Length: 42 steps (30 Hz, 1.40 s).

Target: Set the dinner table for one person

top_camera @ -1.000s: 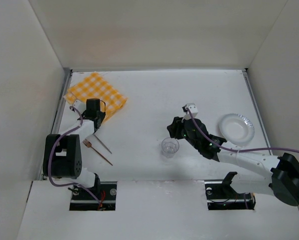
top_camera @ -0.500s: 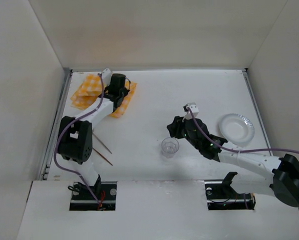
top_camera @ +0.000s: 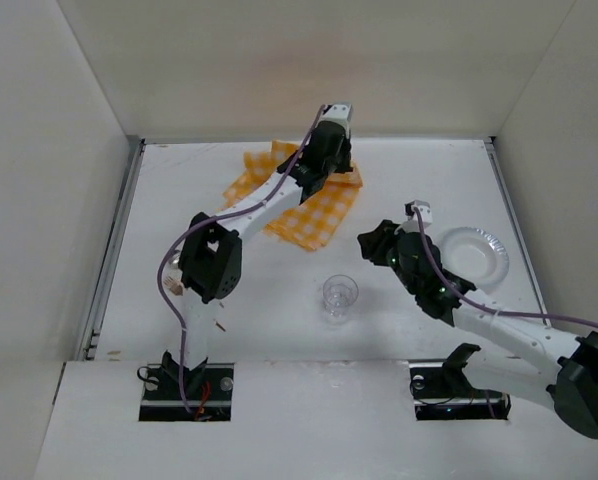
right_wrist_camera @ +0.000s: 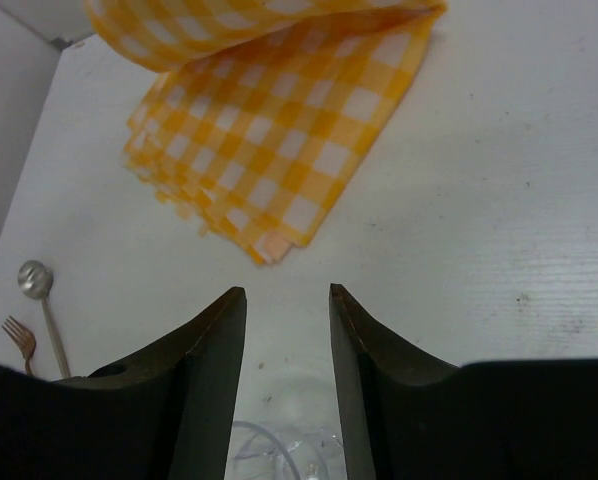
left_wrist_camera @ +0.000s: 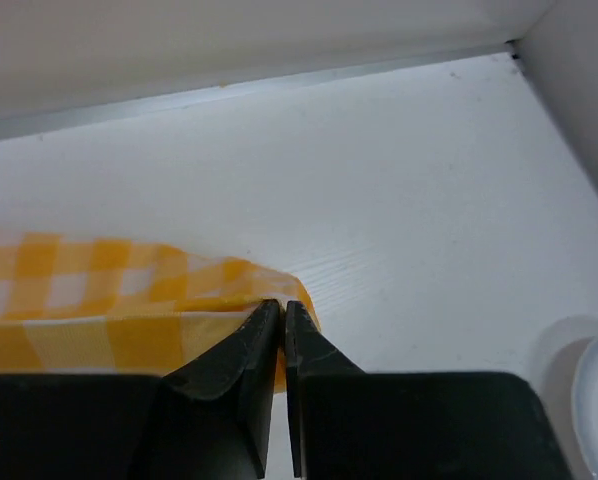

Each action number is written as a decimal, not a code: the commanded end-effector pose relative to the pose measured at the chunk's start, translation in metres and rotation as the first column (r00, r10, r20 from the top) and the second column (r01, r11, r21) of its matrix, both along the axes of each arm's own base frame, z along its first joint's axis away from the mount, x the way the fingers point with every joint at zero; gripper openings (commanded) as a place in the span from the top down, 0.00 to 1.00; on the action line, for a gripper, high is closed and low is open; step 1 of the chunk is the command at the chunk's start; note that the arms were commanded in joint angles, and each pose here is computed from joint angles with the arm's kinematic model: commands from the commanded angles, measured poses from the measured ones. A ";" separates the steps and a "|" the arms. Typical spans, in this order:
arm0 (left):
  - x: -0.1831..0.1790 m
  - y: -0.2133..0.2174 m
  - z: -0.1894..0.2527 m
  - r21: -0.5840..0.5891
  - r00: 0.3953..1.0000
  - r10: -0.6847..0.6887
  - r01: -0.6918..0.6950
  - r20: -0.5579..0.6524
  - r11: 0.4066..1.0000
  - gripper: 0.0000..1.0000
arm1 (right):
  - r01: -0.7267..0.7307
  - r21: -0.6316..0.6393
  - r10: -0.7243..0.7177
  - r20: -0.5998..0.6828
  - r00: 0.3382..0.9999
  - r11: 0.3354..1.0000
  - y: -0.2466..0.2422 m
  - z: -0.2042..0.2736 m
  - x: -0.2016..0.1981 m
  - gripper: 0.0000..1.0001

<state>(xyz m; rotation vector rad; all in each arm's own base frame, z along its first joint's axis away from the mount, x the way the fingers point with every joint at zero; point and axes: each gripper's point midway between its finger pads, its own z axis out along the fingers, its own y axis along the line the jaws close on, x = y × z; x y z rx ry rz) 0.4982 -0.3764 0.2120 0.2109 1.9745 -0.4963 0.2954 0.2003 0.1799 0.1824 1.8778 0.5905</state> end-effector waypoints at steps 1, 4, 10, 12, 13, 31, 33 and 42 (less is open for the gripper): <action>0.012 -0.003 0.044 -0.025 0.994 -0.106 0.107 0.038 0.994 0.93 | 0.037 0.080 -0.039 0.016 0.999 0.996 0.000 0.009 0.008 0.56; 0.044 0.002 0.045 -0.029 0.999 -0.011 0.013 0.047 0.999 0.91 | 0.053 0.078 -0.054 0.001 0.999 0.996 0.003 0.004 0.015 0.56; 0.040 0.022 0.071 -0.113 0.991 0.118 -0.110 0.064 0.987 0.56 | 0.081 0.029 -0.080 -0.036 0.996 0.996 0.005 -0.004 0.036 0.43; 0.018 0.054 0.075 -0.154 0.981 0.182 -0.171 0.060 0.973 0.56 | 0.095 0.013 -0.095 -0.034 0.995 0.995 0.002 -0.003 0.042 0.40; 0.004 0.076 0.069 -0.169 0.972 0.229 -0.219 0.043 0.961 0.56 | 0.095 0.006 -0.095 -0.035 0.995 0.995 0.001 -0.003 0.046 0.38; -0.180 0.229 -0.125 -0.288 0.777 0.471 -0.605 -0.417 0.743 0.61 | -0.132 -0.469 -0.011 -0.290 0.957 0.873 0.032 -0.076 0.087 0.29; -0.184 0.219 -0.132 -0.295 0.782 0.451 -0.594 -0.431 0.748 0.61 | -0.118 -0.486 -0.044 -0.309 0.950 0.866 0.023 -0.085 0.083 0.27; -0.186 0.174 -0.142 -0.315 0.811 0.368 -0.533 -0.455 0.785 0.60 | -0.147 -0.392 -0.025 -0.401 0.916 0.908 0.026 -0.119 0.080 0.29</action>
